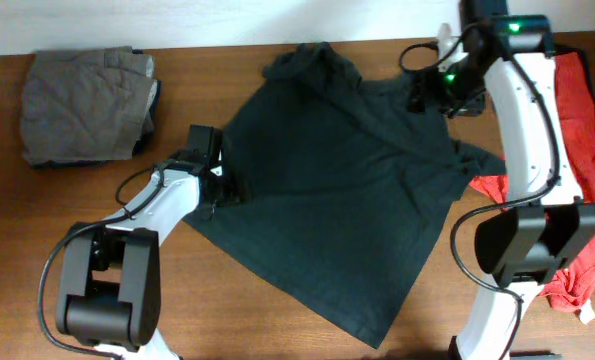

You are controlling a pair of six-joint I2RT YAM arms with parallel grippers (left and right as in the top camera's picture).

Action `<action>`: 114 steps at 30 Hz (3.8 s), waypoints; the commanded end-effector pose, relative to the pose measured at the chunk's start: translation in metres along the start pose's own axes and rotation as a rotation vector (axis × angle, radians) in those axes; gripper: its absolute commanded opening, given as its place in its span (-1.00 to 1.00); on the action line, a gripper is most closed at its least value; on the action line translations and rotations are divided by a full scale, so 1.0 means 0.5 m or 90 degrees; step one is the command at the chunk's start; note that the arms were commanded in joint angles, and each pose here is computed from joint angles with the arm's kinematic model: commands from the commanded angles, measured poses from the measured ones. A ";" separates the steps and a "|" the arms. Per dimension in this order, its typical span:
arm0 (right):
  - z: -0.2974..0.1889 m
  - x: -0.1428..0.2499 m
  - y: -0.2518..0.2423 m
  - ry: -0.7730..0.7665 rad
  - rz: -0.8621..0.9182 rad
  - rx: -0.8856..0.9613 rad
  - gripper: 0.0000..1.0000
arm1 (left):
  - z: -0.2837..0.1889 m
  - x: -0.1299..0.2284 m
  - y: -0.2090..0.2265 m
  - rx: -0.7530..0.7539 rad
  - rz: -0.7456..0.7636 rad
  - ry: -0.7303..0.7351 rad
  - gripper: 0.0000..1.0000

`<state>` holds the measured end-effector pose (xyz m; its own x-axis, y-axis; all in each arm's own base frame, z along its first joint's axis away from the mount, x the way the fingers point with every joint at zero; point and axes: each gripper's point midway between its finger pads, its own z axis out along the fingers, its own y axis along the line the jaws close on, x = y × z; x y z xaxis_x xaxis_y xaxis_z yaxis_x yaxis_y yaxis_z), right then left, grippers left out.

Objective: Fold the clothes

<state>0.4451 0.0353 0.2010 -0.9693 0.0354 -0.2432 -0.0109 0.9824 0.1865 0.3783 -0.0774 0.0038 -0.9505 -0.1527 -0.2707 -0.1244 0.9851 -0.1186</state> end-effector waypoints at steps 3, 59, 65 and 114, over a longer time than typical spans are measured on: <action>0.010 0.000 0.049 -0.001 -0.044 -0.007 0.40 | 0.087 0.052 0.014 -0.010 -0.025 0.066 0.98; -0.191 0.066 0.224 -0.130 -0.213 -0.048 0.48 | -0.261 -0.198 0.100 0.020 -0.049 -0.282 0.98; -0.227 0.068 0.207 -0.162 -0.212 -0.018 0.51 | -0.384 -0.153 0.098 0.026 -0.048 -0.313 0.99; 0.333 -0.255 0.189 -0.243 -0.288 0.005 0.57 | -0.181 -0.025 -0.036 0.034 0.073 -0.124 0.99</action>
<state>0.6030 0.1540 0.1108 -0.7030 -0.3317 -0.6291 -0.4010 0.9154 -0.0346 0.3669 -0.0867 0.1065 -0.8747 -0.0631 -0.4805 0.0043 0.9904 -0.1380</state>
